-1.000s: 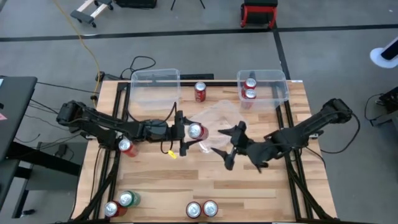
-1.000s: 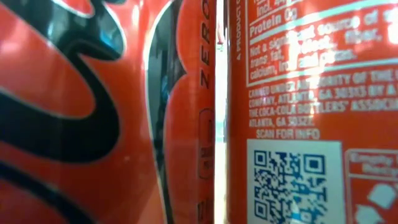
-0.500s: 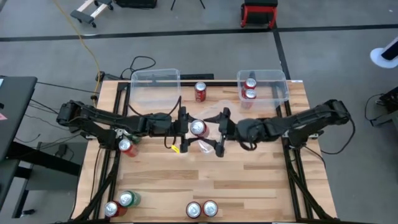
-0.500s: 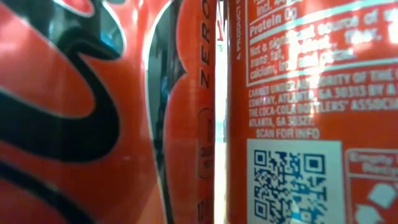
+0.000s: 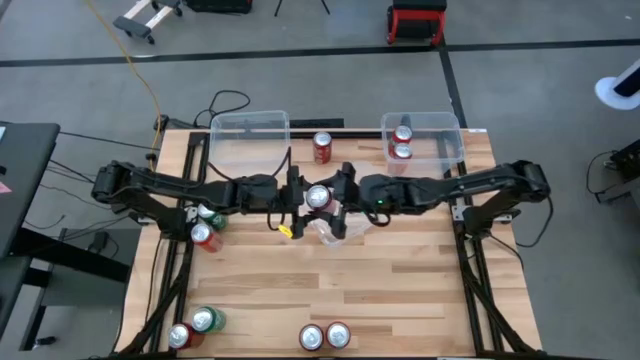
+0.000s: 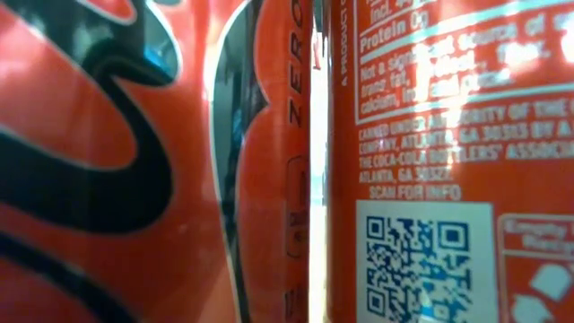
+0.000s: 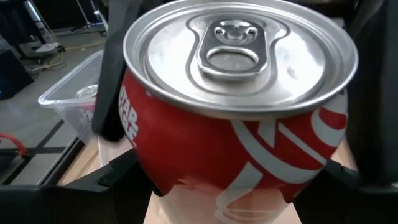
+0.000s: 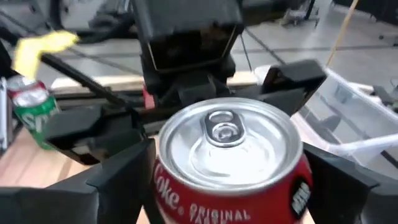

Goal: Sort soda cans
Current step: Put the middle right red-white soda can into the bottom transparent bin

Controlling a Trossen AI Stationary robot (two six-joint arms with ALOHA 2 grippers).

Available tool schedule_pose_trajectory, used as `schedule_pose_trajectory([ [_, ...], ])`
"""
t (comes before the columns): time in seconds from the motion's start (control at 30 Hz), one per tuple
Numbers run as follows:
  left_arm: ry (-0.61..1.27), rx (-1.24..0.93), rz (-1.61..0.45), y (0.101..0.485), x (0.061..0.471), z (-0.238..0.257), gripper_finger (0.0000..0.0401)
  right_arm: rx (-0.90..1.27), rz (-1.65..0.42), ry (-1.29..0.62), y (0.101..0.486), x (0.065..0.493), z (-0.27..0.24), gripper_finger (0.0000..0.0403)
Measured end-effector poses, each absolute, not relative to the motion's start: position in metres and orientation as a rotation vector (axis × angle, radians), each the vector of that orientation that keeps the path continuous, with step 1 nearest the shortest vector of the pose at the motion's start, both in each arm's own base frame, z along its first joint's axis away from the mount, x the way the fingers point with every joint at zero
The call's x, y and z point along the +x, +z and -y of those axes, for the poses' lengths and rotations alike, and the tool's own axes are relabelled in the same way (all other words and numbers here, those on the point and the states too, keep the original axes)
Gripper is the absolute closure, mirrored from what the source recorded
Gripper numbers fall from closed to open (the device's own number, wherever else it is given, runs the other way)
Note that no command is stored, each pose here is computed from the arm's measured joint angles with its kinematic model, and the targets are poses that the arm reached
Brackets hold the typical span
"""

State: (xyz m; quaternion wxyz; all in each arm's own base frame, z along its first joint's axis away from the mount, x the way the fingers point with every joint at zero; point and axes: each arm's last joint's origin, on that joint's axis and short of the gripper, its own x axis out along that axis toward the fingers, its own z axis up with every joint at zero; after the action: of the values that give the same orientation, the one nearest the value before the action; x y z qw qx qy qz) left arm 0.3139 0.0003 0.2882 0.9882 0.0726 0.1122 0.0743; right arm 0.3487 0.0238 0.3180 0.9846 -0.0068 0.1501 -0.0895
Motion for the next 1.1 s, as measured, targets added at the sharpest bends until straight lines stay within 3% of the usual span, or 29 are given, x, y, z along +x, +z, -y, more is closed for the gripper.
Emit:
schedule_pose_trajectory([
  [0.23, 0.159, 0.128, -0.250, 0.286, 0.313, -0.001, 0.0107, -0.009, -0.341, -0.190, 0.319, 0.353, -0.019, 0.0106],
  [0.57, 0.159, 0.079, -0.242, 0.287, 0.314, -0.004, 0.0107, 0.066, -0.393, -0.196, 0.330, 0.333, -0.016, 0.0106],
  [0.8, 0.238, 0.059, -0.328, 0.278, 0.310, -0.008, 0.0057, 0.072, -0.566, -0.289, 0.317, 0.314, -0.009, 0.0106],
  [1.1, 0.301, 0.056, -0.424, 0.269, 0.306, -0.009, 0.0072, 0.170, -0.581, -0.374, 0.293, 0.306, 0.005, 0.0106],
])
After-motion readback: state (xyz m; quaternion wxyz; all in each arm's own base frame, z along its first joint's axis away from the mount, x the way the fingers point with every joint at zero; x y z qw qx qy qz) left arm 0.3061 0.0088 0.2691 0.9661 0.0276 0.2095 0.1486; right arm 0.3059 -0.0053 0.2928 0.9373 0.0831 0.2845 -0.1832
